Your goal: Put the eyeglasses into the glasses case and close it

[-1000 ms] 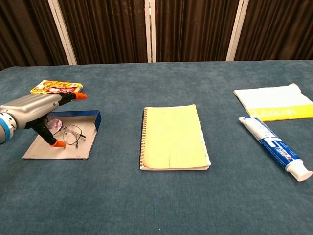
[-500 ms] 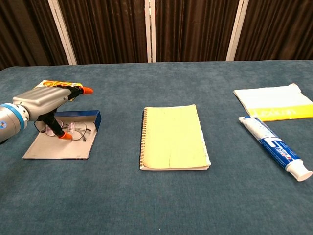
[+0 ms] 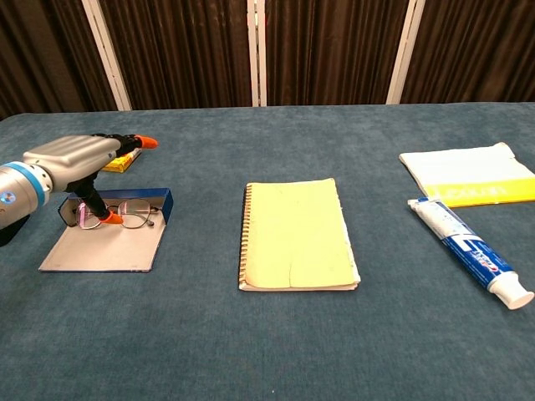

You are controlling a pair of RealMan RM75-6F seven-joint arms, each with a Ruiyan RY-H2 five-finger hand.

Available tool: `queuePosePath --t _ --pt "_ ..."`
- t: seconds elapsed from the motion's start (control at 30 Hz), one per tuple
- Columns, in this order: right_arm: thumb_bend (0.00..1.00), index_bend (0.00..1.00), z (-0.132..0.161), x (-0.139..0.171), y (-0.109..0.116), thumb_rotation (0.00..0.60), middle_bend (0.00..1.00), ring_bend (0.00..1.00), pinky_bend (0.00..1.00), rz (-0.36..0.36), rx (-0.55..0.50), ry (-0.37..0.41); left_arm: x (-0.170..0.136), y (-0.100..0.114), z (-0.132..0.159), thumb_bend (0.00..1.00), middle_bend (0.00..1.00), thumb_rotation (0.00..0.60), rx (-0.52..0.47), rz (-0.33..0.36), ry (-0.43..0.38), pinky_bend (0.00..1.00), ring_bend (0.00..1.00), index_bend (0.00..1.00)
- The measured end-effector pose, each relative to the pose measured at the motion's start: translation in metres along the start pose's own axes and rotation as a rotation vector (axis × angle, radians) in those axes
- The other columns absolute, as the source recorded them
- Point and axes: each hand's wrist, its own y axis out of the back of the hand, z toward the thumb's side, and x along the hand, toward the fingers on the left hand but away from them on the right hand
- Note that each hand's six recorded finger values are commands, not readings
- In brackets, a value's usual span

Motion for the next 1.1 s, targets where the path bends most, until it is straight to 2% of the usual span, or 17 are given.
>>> queuePosePath --t 0.37,0.97,1.1 --pt "0.0 0.0 0.002 0.001 0.001 0.6 0.0 0.0 0.0 -0.004 -0.004 0.005 -0.003 -0.009 -0.021 0.01 0.0 0.6 0.029 -0.031 0.028 0.0 0.0 0.0" --pt "0.0 0.0 -0.001 -0.001 0.0 0.6 0.0 0.0 0.0 0.002 -0.003 -0.008 0.02 -0.009 -0.016 0.01 0.0 0.6 -0.003 -0.004 0.051 0.0 0.0 0.0" --pt "0.0 0.0 -0.001 -0.001 -0.001 0.6 0.0 0.0 0.0 0.003 -0.001 -0.008 0.023 -0.004 -0.019 0.01 0.0 0.6 -0.01 0.014 0.055 0.0 0.0 0.0"
